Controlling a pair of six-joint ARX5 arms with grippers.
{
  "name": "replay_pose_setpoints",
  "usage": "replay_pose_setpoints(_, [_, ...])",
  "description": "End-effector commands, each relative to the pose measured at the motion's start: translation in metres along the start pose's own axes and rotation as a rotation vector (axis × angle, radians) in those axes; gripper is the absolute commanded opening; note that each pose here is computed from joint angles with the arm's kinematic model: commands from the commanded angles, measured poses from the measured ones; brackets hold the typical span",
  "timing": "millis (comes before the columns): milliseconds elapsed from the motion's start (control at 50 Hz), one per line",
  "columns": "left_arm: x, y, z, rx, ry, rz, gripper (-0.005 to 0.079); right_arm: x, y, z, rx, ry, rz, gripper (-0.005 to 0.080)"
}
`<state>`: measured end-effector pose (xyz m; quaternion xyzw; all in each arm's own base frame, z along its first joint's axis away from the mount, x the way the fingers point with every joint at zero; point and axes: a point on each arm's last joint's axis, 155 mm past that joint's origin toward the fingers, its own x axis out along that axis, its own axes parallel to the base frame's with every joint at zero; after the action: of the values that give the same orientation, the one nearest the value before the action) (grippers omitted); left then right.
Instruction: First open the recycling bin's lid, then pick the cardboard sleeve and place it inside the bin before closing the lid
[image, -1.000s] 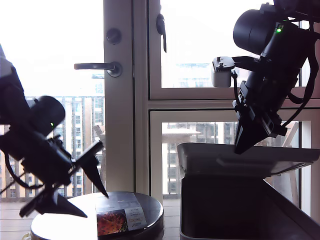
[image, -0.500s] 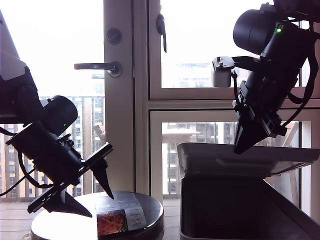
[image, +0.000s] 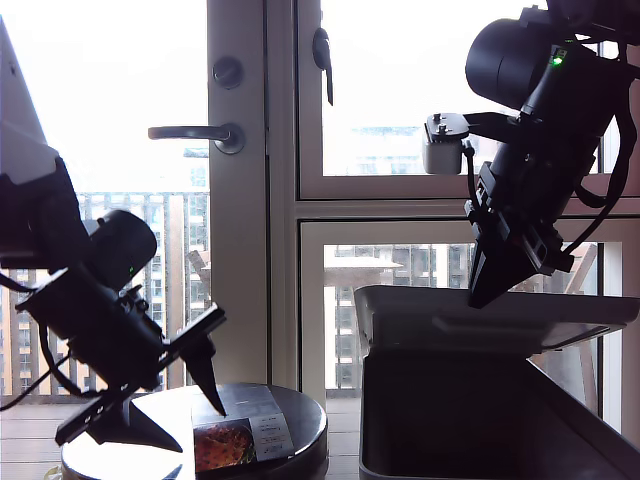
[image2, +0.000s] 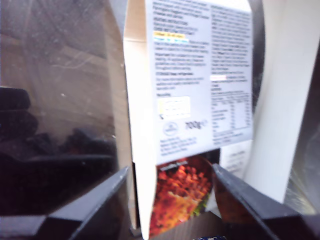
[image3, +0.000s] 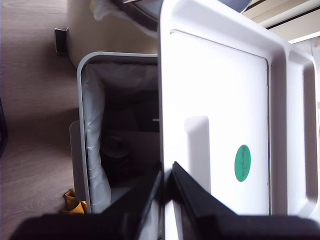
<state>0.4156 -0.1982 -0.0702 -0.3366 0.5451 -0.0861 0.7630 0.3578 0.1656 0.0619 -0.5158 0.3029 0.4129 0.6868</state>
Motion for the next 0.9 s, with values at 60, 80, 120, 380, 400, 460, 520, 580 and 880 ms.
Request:
replay_pose_setpoints(60, [0.007,-0.002,0.001,0.015,-0.004,-0.015,0.0465,-0.002,-0.009,0.007,0.005,-0.021,-0.031,-0.0013])
replay_pose_setpoints(80, [0.007,-0.003,0.002,0.016,-0.007,-0.017,0.0465,-0.002,-0.009,0.007,0.005,-0.021,-0.03,-0.0013])
replay_pose_setpoints(120, [0.007,-0.004,0.004,0.019,-0.011,-0.02,0.0464,-0.002,-0.009,0.007,0.005,-0.021,-0.03,-0.0013])
replay_pose_setpoints(380, [0.008,-0.016,0.008,0.04,-0.025,-0.042,0.0452,-0.002,-0.011,0.007,0.005,-0.025,-0.037,-0.0013])
replay_pose_setpoints(400, [0.008,-0.017,0.008,0.041,-0.026,-0.042,0.0444,-0.002,-0.011,0.008,0.005,-0.025,-0.037,-0.0013])
replay_pose_setpoints(460, [0.01,-0.019,0.007,0.047,-0.027,-0.045,0.0427,-0.002,-0.011,0.007,0.005,-0.025,-0.037,-0.0013])
replay_pose_setpoints(520, [0.012,-0.02,0.006,0.048,-0.022,-0.045,0.0413,-0.002,-0.011,0.007,0.005,-0.025,-0.037,-0.0013])
replay_pose_setpoints(580, [0.015,-0.019,0.004,0.041,-0.016,-0.042,0.0409,-0.002,-0.011,0.007,0.006,-0.025,-0.037,-0.0013])
replay_pose_setpoints(880, [0.021,-0.016,-0.001,0.025,-0.002,-0.035,0.0163,-0.002,-0.011,0.007,0.009,-0.024,-0.037,-0.0013])
